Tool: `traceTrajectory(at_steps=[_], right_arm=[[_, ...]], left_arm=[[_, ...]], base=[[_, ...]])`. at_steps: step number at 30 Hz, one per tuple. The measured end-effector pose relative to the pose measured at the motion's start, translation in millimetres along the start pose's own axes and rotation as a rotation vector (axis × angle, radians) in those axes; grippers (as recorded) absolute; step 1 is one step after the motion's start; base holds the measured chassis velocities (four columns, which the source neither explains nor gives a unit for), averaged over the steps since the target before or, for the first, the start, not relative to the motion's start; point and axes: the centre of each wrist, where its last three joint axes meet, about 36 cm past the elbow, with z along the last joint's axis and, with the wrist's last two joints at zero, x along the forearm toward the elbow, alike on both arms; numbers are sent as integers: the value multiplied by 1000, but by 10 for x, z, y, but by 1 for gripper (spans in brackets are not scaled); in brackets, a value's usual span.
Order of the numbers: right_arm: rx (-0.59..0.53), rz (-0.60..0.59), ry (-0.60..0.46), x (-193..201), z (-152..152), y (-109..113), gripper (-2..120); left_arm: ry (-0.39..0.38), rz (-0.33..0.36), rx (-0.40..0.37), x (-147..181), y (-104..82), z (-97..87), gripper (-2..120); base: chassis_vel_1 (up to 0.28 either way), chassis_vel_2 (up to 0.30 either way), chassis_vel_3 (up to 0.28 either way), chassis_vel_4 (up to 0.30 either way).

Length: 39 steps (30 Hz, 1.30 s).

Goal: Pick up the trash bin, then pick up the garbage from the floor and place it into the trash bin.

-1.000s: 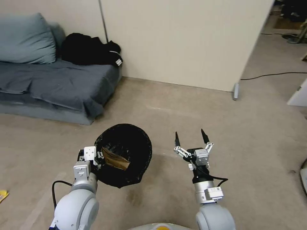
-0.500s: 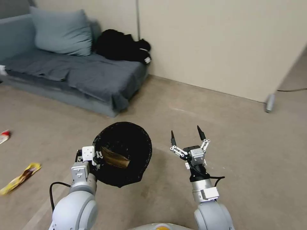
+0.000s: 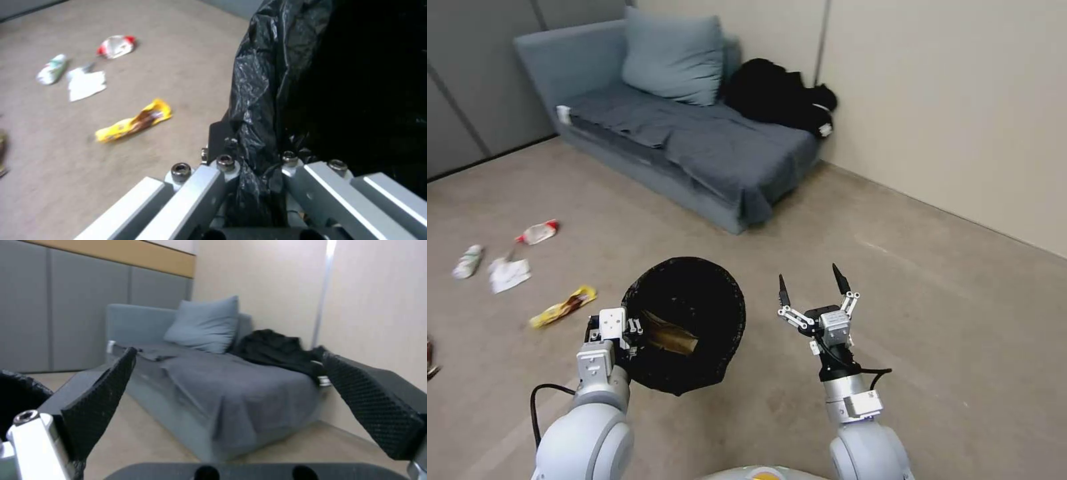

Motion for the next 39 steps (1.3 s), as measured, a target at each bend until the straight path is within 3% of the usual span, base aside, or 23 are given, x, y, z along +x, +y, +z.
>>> traceTrajectory(at_steps=[39], right_arm=[[-67, -30, 47, 50, 20, 36, 100]], left_arm=[[2, -19, -3, 130, 17, -21, 0]], base=[[123, 128, 123, 128]])
